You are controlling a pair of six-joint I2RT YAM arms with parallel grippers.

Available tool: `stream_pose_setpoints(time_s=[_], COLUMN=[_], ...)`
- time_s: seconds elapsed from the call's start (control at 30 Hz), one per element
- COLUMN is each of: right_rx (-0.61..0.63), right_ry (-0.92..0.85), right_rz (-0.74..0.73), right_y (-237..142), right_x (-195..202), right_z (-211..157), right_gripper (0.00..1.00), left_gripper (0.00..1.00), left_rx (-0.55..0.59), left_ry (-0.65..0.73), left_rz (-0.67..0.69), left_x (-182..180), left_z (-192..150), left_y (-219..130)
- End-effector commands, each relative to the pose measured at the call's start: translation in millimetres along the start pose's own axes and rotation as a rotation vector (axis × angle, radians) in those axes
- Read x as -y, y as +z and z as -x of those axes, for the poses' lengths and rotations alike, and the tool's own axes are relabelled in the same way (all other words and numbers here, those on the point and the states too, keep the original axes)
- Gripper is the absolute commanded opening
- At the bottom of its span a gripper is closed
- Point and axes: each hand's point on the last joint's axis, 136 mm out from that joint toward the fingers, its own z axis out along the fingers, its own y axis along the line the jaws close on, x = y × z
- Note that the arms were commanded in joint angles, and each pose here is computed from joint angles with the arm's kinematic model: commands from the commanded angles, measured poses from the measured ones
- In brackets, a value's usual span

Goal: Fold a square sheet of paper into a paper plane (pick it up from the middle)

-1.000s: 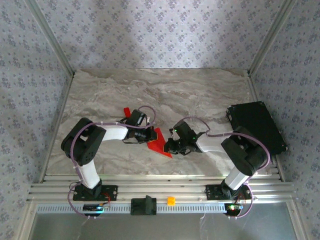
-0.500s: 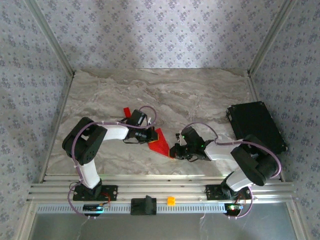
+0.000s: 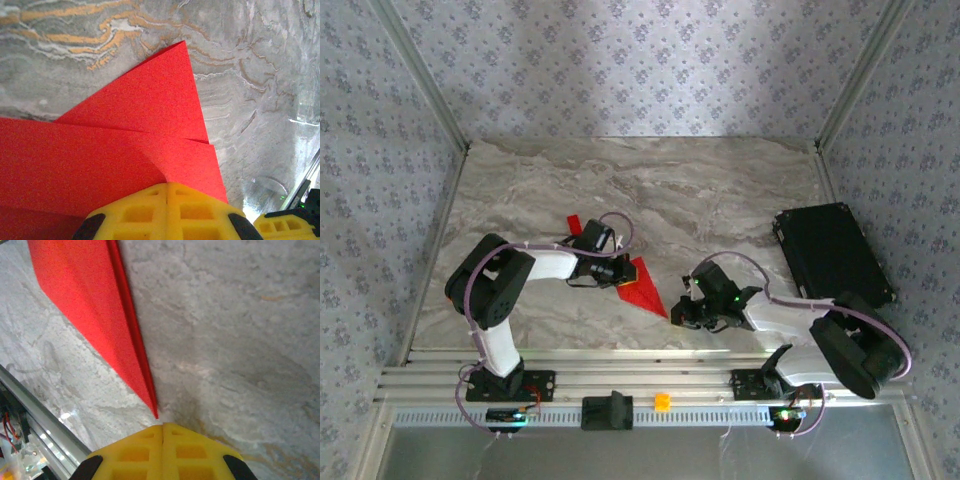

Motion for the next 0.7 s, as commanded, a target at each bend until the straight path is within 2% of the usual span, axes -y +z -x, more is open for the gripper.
stream_pose_setpoints(time_s=[0.0, 0.17, 0.4, 0.53, 0.67], right_rx=[0.018, 0.003, -0.056, -0.071, -0.039], right_ry=[-0.047, -0.063, -0.002, 0.038, 0.034], right_rz=[0.028, 0.053, -0.014, -0.043, -0.004], right_y=[-7.8, 3.5, 26.9, 22.7, 8.3], right_x=[-21.8, -37.3, -9.8, 12.0, 4.9], right_z=[11.9, 27.2, 18.5, -1.1, 1.2], right_gripper=[0.00, 0.01, 0.02, 0.01, 0.00], left_gripper=[0.05, 0.05, 0.05, 0.04, 0.04], left_rx=[-0.038, -0.041, -0.047, -0.046, -0.054], left_ry=[-0.064, -0.065, -0.062, -0.058, -0.052], left_rz=[0.198, 0.202, 0.202, 0.201, 0.193], left_x=[-54.5, -55.5, -54.1, -52.9, -50.3], left_z=[-17.3, -18.6, -19.9, -19.1, -18.9], left_y=[7.5, 8.4, 8.8, 8.1, 9.5])
